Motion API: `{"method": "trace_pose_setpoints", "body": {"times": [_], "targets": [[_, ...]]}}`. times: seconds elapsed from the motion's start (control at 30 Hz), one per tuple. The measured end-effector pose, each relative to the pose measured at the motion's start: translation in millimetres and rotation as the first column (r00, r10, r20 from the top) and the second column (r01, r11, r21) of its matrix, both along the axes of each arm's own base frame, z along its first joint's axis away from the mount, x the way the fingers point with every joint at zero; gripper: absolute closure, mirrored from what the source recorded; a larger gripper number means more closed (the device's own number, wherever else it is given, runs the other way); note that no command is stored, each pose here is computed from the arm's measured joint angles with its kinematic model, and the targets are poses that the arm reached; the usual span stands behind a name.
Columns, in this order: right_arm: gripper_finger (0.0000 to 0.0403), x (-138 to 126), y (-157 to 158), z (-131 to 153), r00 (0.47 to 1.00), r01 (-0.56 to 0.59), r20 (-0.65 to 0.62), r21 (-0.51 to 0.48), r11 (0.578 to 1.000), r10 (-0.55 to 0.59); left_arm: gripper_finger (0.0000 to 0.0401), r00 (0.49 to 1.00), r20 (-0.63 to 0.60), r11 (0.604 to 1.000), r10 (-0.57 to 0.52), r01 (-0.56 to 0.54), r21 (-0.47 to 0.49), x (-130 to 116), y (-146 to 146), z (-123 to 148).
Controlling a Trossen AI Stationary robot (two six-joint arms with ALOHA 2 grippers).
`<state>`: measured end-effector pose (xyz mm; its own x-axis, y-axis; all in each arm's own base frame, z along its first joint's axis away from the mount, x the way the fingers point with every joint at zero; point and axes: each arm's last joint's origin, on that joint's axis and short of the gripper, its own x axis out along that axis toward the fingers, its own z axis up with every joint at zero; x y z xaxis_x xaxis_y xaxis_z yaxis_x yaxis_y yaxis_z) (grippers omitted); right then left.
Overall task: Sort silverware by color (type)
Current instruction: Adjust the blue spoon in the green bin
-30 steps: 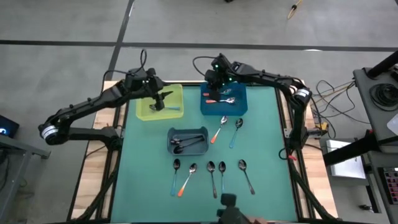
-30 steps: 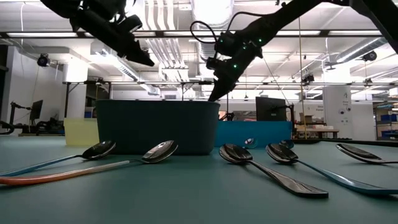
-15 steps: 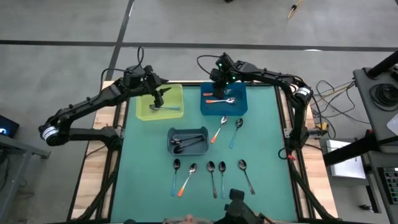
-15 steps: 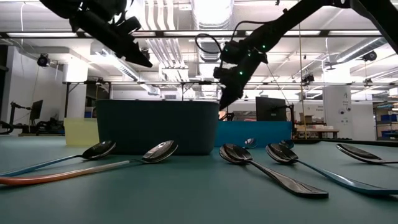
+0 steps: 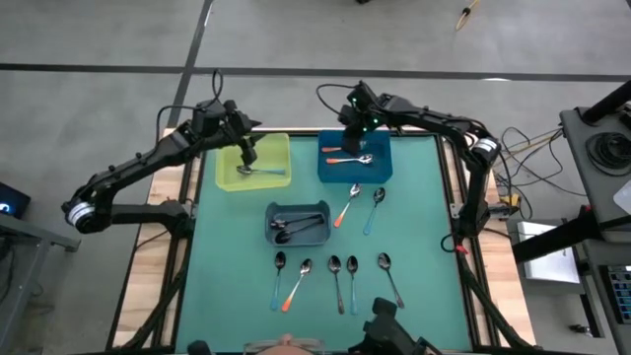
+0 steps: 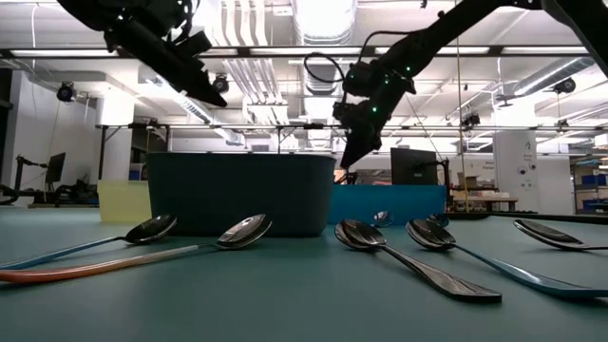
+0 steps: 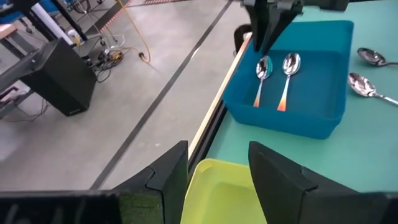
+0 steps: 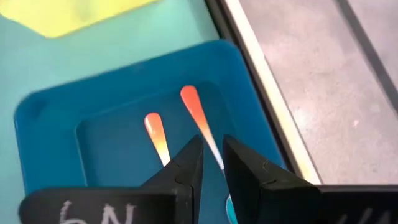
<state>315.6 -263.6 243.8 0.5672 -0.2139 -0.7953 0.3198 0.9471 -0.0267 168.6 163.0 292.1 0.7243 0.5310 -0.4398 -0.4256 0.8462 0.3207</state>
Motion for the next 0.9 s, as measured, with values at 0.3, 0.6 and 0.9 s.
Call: {"method": "trace_pose_setpoints", "body": {"times": [0.3,0.6,0.9], "targets": [[0.0351,-2.6,1.2,18.1,0.998,0.008,0.063,-0.051,0.999,-0.005,0.0250,0.996,-0.053,0.996,0.065,-0.068,-0.053,-9.0,13.5,-10.4],[0.0351,-8.7,-8.3,23.2,0.995,0.037,0.091,-0.089,0.995,-0.029,0.0250,0.973,-0.216,0.974,0.085,-0.127,-0.188,-3.4,43.9,-45.5],[0.0351,-19.7,-22.5,24.8,0.993,0.065,0.101,-0.119,0.991,-0.053,0.0250,0.930,-0.361,0.922,-0.068,-0.080,-0.379,11.1,61.3,-69.6]]}}
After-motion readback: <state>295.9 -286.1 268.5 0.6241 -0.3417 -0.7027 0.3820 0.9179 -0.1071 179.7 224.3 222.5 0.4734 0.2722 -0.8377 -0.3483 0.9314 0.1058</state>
